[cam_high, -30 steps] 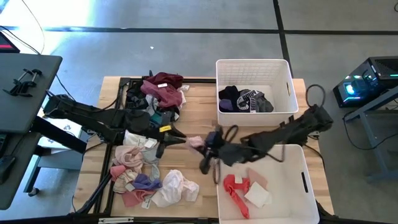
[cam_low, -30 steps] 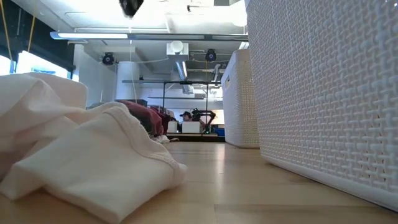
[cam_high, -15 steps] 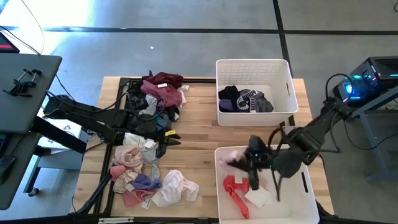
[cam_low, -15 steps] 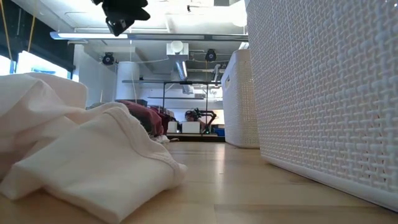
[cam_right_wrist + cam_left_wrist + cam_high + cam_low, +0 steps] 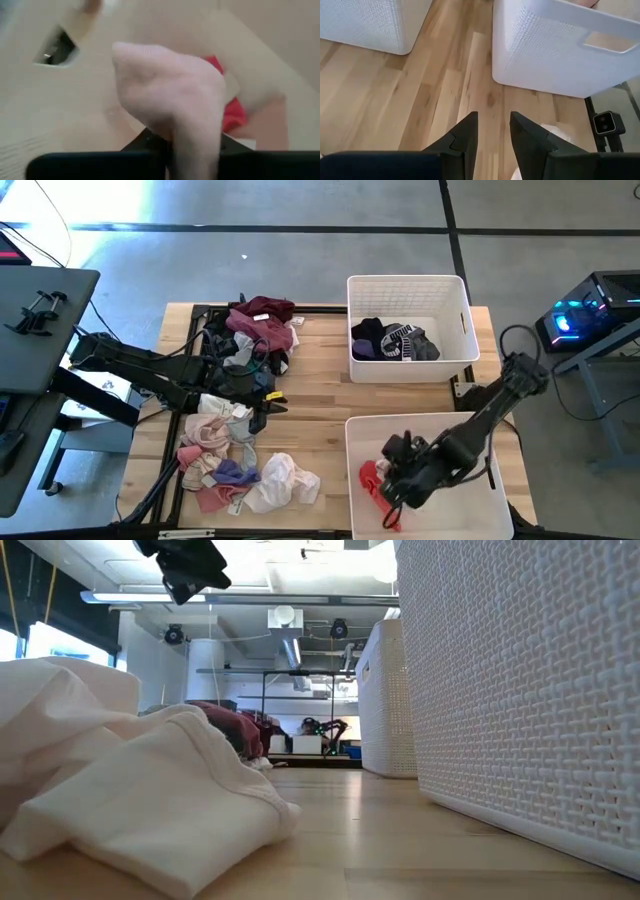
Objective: Sort clothes
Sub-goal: Put the pink sock into the bottom bin, then put the white shirt into the bottom bin
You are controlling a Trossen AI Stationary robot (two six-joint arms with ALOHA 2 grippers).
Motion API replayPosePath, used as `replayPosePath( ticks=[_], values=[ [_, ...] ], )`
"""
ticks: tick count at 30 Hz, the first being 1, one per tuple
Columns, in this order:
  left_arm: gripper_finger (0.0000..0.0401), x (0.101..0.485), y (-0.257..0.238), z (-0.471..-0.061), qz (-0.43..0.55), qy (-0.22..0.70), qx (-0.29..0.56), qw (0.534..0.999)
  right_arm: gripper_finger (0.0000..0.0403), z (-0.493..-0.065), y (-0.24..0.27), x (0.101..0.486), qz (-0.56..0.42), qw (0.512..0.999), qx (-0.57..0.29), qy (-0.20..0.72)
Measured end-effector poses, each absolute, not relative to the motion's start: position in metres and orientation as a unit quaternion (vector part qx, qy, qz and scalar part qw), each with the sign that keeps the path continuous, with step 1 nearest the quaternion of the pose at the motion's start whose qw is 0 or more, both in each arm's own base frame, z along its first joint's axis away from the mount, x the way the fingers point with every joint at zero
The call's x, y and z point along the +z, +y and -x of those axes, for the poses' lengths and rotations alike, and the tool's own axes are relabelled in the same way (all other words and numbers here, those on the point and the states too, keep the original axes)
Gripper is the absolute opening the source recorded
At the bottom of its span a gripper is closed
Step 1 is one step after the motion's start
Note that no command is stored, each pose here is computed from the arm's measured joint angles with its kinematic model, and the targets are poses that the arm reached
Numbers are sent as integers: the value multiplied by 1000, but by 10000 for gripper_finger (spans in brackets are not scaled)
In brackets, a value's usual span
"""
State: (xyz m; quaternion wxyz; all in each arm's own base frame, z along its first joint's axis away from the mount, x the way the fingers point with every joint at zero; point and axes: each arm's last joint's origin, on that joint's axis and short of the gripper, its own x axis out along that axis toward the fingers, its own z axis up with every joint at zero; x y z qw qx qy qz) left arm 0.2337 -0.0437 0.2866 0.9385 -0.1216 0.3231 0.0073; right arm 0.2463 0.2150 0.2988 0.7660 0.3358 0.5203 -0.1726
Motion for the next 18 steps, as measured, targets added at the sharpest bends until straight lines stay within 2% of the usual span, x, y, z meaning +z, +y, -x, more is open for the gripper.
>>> replayPosePath(
  ticks=[5, 8, 11, 14, 18],
  values=[
    [104, 286, -44, -234, 121, 324, 8, 938, 115, -256, 220, 277, -325, 747, -203, 544],
    [104, 286, -44, -233, 121, 325, 8, 938, 155, -258, 218, 276, -326, 744, -207, 545],
    [104, 285, -45, -232, 109, 338, -7, 935, 183, -258, 213, 280, -350, 719, -210, 562],
    [104, 283, -49, -229, 73, 356, -68, 929, 191, -257, 205, 291, -383, 711, -208, 552],
    [104, 279, -65, -221, -44, 370, -193, 908, 190, -258, 199, 312, -391, 748, -201, 497]
  ],
)
